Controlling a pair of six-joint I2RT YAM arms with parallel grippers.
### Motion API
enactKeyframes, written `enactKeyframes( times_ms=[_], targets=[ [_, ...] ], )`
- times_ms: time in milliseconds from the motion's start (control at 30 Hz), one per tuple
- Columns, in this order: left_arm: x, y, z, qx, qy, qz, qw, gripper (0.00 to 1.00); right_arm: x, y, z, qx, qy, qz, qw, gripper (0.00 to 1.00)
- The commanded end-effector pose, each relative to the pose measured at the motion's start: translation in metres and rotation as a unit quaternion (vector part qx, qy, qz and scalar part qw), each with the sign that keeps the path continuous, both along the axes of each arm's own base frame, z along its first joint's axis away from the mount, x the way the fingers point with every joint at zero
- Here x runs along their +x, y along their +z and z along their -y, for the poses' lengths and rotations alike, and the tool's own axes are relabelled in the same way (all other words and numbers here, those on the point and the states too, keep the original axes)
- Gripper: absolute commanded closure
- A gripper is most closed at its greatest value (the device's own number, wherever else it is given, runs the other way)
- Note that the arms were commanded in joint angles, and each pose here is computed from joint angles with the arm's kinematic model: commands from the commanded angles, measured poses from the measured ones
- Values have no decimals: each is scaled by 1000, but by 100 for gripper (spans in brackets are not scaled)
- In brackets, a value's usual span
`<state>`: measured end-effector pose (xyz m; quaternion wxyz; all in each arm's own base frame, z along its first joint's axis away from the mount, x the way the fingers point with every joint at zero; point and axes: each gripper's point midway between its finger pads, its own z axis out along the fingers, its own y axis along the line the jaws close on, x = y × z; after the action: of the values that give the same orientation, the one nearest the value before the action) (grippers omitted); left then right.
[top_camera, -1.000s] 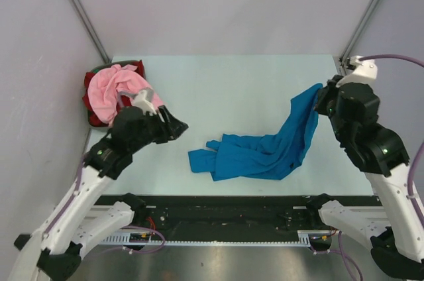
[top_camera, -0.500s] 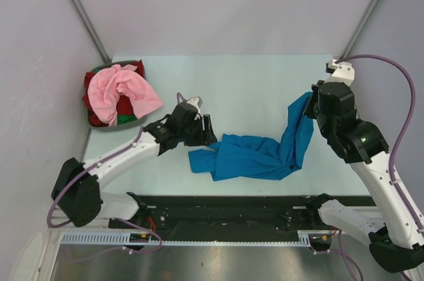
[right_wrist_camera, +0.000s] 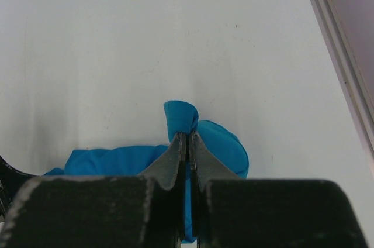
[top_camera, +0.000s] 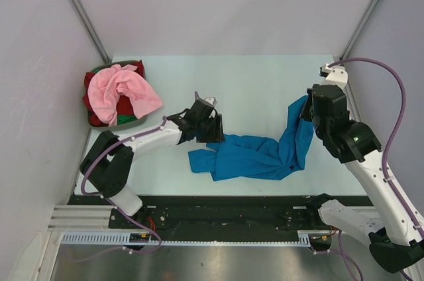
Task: Fold and stack the t-shirts
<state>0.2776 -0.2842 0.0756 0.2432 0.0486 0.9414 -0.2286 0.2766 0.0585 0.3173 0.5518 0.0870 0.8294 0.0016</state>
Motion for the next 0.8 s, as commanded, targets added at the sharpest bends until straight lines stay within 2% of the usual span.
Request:
enactKeyframes(
  times_ms=[0, 267, 433, 767],
  targets=[
    [8, 11, 9, -9, -8, 17, 1000, 42, 3, 14, -1, 12, 2, 29, 1000, 100],
    [-3, 8, -13, 20, 10, 18, 1000, 41, 4, 10, -5, 18, 8, 24, 1000, 100],
    [-3, -10, -32, 67, 36, 10, 997, 38, 5, 8, -8, 21, 12, 21, 999, 100],
    [-10, -44, -27, 69, 29, -26, 997, 41, 4, 8, -6, 18, 11, 20, 1000, 100]
  ],
)
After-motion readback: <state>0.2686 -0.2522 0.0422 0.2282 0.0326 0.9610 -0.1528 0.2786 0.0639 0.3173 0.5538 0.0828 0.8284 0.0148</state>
